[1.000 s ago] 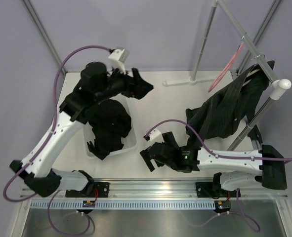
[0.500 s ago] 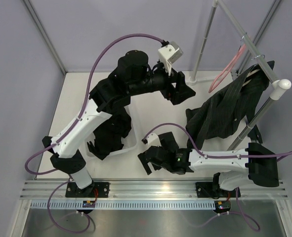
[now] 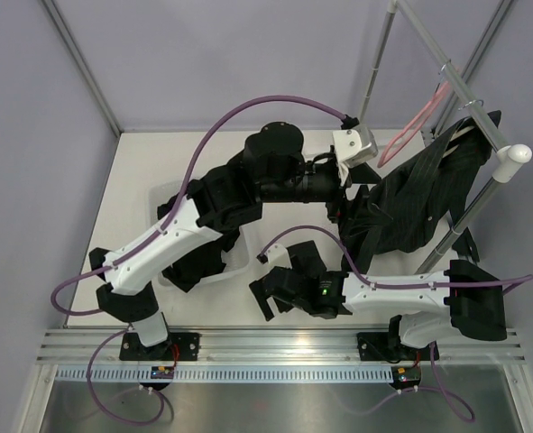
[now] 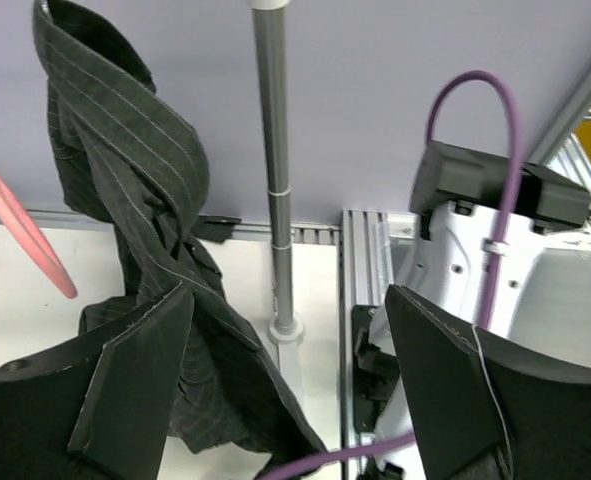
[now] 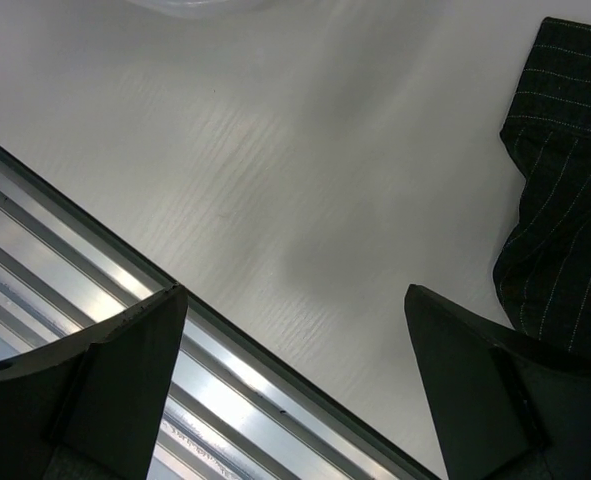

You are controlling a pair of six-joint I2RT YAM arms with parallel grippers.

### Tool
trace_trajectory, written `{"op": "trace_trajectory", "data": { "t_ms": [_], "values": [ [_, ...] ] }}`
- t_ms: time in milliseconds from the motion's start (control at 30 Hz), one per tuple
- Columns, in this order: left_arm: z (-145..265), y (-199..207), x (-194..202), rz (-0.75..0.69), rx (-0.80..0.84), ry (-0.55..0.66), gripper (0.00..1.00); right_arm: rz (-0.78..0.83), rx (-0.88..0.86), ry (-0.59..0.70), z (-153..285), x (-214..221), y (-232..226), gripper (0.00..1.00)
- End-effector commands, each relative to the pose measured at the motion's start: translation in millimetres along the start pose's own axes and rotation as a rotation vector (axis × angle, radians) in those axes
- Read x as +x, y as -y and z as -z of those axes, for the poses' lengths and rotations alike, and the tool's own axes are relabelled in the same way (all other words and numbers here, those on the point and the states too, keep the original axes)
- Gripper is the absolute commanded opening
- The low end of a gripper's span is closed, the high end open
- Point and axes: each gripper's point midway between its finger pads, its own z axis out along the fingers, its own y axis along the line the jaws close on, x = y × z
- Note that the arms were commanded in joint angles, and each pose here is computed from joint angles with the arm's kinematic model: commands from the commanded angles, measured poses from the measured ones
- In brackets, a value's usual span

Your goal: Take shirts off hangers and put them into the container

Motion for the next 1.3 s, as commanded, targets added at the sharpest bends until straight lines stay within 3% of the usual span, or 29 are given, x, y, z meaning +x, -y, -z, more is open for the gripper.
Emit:
{"op": "trace_trajectory", "data": {
  "t_ms": [0, 300, 600, 833, 867, 900, 1100, 1133, 1267],
  "values": [
    [-15, -27, -11, -0.045, -0.103, 0.056, 0.82, -0.036, -0.026, 0.029, 2, -6, -6, 0.99],
    [-43, -69, -2, -0.119, -0.252, 0.066, 0.84, -0.046, -0.014, 0.034, 6, -2, 1, 0.99],
    [-49, -73, -9, -0.136, -0.254, 0.095, 0.86, -0.053, -0.014, 0.043, 10, -2, 4, 1.00],
    [-66, -78, 4, -0.096, -0.225, 0.080, 0.45, -0.059, -0.007, 0.048, 12, -4, 5, 0.99],
    [-71, -80, 9, -0.087, -0.222, 0.071, 0.34, -0.059, -0.008, 0.051, 13, -5, 6, 1.00],
    [-72, -80, 9, -0.085, -0.214, 0.073, 0.28, -0.062, -0.009, 0.058, 15, -7, 6, 0.99],
    [-78, -87, 20, -0.058, -0.210, 0.061, 0.09, -0.066, 0.009, 0.068, 18, -7, 11, 0.99],
    [-79, -87, 18, -0.057, -0.208, 0.068, 0.00, -0.064, 0.015, 0.063, 17, -5, 12, 0.99],
    [-80, -83, 9, -0.078, -0.183, 0.109, 0.00, -0.060, 0.022, 0.050, 14, -5, 10, 0.99]
  ]
}}
